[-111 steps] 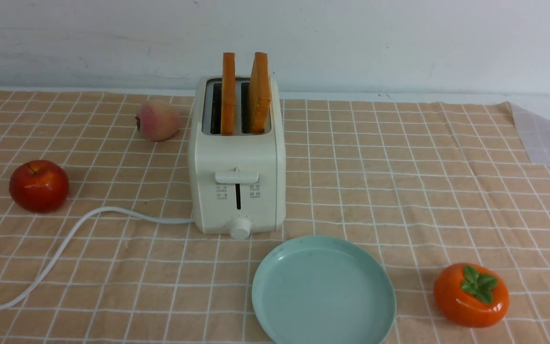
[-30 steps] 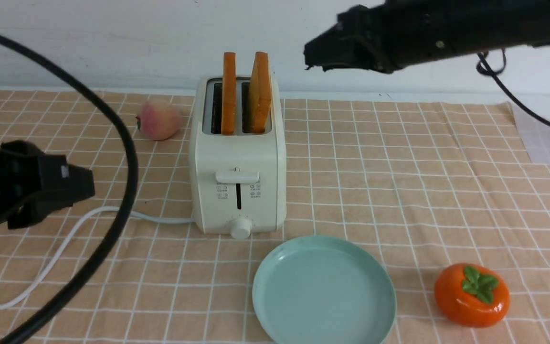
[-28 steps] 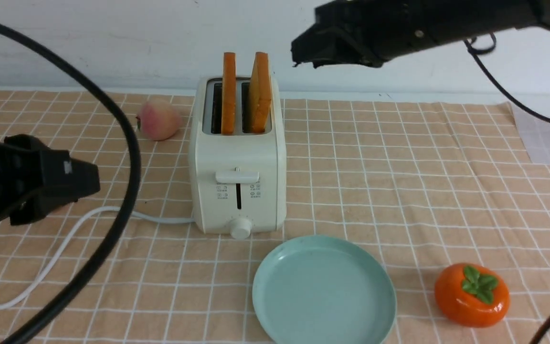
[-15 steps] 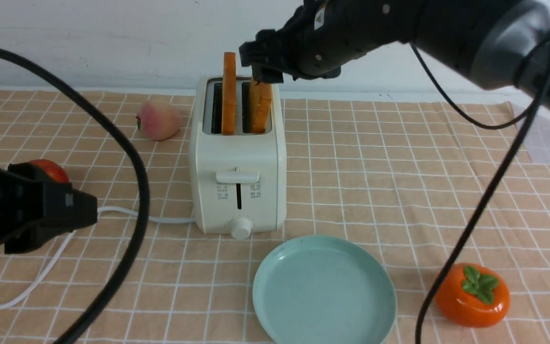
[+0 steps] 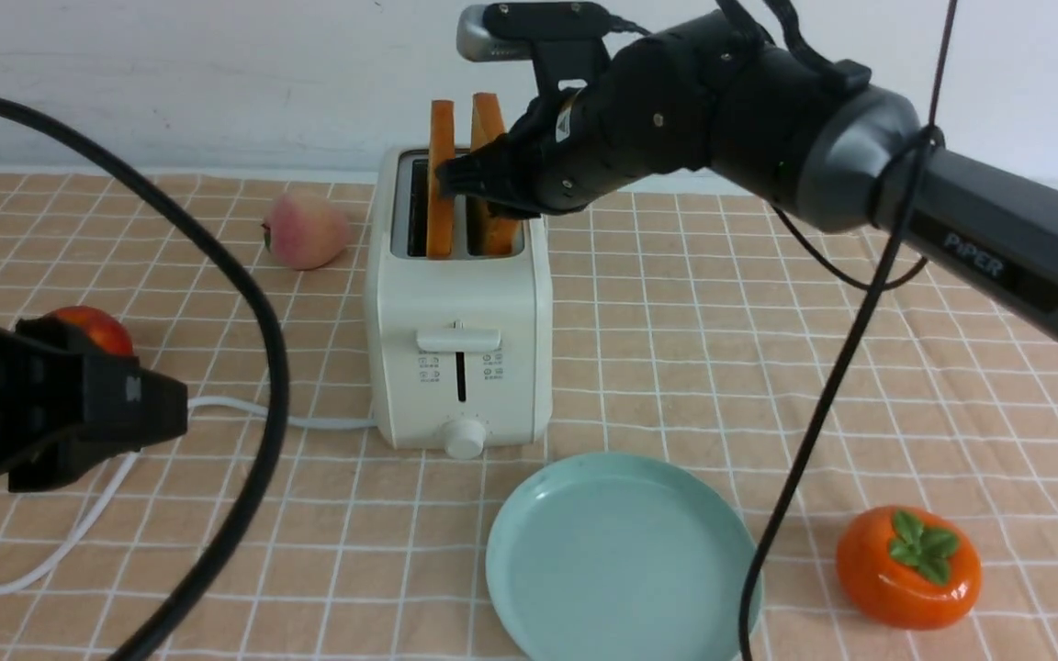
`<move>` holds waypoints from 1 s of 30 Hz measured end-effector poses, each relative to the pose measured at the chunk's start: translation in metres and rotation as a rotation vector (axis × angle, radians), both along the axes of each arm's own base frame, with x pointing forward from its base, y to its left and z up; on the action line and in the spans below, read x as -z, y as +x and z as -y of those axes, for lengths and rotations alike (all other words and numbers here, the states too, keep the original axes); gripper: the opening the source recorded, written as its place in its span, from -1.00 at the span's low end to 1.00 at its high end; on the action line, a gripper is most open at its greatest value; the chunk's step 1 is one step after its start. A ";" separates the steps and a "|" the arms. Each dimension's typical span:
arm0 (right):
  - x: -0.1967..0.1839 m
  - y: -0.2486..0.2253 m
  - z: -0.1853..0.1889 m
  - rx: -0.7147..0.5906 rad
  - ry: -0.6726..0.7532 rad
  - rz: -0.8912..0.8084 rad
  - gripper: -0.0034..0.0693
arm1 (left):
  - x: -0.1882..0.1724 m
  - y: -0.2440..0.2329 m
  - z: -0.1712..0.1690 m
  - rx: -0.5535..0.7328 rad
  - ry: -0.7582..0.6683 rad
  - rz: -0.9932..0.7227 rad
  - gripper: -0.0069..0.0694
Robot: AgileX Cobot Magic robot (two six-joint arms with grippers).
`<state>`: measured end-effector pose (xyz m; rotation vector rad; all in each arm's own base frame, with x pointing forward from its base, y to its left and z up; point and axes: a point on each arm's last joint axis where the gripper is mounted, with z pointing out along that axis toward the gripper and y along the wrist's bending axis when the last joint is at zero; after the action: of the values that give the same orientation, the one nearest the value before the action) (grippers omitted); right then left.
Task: Take toasted bread from bread machine on light coffee tablecloth place on plate.
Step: 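Grasp the toast slice in the toaster and pull it up out of the slot with the right gripper, then place the held slice of bread on top of the slice on the plate with the right gripper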
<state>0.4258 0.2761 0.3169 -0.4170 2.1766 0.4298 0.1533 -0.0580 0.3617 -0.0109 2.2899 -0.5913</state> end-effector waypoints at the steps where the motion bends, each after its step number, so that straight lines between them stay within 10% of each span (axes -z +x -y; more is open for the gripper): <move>1: -0.017 -0.004 0.004 0.001 -0.004 0.031 -0.63 | 0.000 0.000 0.000 0.000 0.000 0.000 -0.20; 14: -0.198 -0.111 0.119 0.161 -0.357 0.349 -0.63 | 0.001 -0.001 0.001 0.007 -0.003 -0.018 -0.20; 21: -0.192 -0.116 0.184 0.403 -0.348 0.109 -0.63 | 0.002 -0.002 0.001 0.011 -0.001 -0.027 -0.20; 30: -0.073 -0.103 0.143 0.001 -0.144 -0.422 -0.63 | 0.002 -0.003 0.001 0.014 0.001 -0.035 -0.20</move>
<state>0.3232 0.1328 0.3899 -0.4336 2.6286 0.3871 0.1508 -0.0588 0.3596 -0.0049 2.3264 -0.6010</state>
